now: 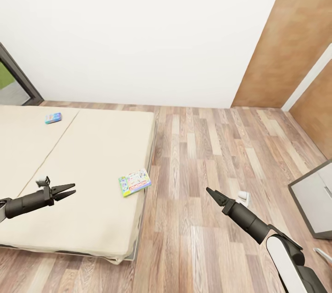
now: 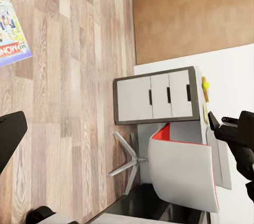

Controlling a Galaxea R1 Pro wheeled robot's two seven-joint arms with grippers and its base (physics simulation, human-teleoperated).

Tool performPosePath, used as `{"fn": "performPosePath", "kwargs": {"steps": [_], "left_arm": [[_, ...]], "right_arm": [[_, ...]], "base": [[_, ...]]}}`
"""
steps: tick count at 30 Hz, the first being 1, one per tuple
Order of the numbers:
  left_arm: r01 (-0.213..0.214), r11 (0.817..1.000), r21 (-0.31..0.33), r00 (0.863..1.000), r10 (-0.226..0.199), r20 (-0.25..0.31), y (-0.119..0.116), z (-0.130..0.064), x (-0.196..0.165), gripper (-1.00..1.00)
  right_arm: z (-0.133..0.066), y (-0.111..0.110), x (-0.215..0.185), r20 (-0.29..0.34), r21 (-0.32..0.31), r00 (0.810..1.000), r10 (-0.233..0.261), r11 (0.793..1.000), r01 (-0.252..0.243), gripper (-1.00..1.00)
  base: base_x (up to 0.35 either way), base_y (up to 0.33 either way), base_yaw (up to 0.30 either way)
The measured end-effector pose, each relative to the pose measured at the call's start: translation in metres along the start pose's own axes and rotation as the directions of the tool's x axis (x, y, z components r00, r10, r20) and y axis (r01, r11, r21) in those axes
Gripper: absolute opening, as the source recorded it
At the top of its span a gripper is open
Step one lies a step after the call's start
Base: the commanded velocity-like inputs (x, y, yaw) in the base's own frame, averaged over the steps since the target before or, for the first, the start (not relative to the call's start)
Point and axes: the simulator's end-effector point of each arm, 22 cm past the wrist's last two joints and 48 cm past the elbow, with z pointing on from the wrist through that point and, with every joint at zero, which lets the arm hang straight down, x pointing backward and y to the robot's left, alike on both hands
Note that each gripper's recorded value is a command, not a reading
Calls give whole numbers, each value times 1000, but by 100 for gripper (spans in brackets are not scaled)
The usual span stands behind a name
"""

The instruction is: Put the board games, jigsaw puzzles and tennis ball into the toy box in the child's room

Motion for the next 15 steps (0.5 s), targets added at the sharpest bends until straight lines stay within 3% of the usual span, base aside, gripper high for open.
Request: {"fn": "performPosePath", "kwargs": {"steps": [15], "left_arm": [[-20, 1000, 10, 1000, 20, 11, -12, -3, -6, 100]], "right_arm": [[-2, 10, -8, 14, -14, 1000, -15, 1000, 15, 100]], "base": [[0, 0, 0]]}}
